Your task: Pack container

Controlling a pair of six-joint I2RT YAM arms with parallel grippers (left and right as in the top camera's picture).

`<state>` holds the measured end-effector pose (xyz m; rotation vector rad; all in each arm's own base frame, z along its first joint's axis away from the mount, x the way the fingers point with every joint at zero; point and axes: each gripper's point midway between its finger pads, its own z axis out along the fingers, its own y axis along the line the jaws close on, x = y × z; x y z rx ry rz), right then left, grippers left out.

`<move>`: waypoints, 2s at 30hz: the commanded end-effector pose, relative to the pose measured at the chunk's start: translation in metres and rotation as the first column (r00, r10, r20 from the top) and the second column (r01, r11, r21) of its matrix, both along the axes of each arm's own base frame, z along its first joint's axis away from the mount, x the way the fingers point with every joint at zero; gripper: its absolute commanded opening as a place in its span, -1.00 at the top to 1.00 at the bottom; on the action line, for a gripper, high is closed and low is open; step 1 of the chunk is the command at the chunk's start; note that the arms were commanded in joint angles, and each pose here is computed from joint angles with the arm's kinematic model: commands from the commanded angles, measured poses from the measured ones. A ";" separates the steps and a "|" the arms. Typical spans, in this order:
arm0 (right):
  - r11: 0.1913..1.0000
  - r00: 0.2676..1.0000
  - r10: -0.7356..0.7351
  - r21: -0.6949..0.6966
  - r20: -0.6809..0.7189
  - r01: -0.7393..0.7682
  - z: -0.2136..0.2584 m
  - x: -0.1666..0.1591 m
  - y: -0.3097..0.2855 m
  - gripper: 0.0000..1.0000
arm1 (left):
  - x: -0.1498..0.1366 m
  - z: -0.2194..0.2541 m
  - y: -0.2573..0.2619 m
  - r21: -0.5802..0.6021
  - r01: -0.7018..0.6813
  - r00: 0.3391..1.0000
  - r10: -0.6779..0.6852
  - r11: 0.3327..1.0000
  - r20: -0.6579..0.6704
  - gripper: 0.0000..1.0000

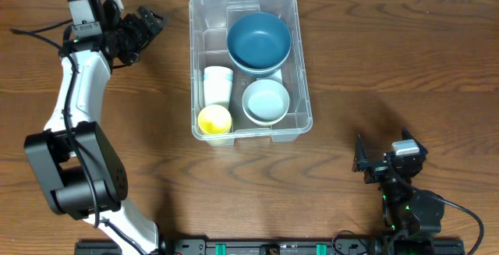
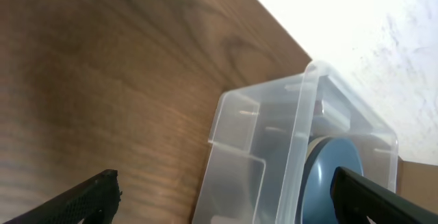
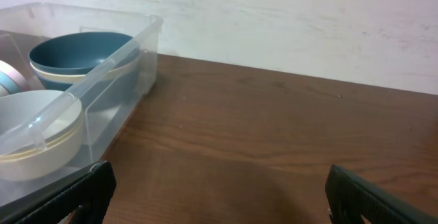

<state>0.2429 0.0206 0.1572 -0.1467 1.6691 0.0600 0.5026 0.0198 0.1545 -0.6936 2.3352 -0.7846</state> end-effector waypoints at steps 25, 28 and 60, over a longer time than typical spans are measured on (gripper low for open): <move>1.000 1.000 -0.008 -0.006 0.006 0.008 0.001 0.000 -0.002 -0.99 | -0.409 0.219 -0.055 0.509 -0.046 0.815 -0.263 0.859 0.517 -0.96; 1.000 1.000 -0.008 -0.006 0.006 0.008 0.001 0.000 -0.002 -0.98 | -0.422 0.195 -0.057 0.509 -0.024 0.810 -0.281 0.861 0.514 -0.96; 1.000 1.000 -0.008 -0.006 0.005 0.008 0.001 0.000 -0.002 -0.99 | -0.269 0.038 -0.058 0.608 -0.174 0.616 -0.396 0.775 0.681 -0.96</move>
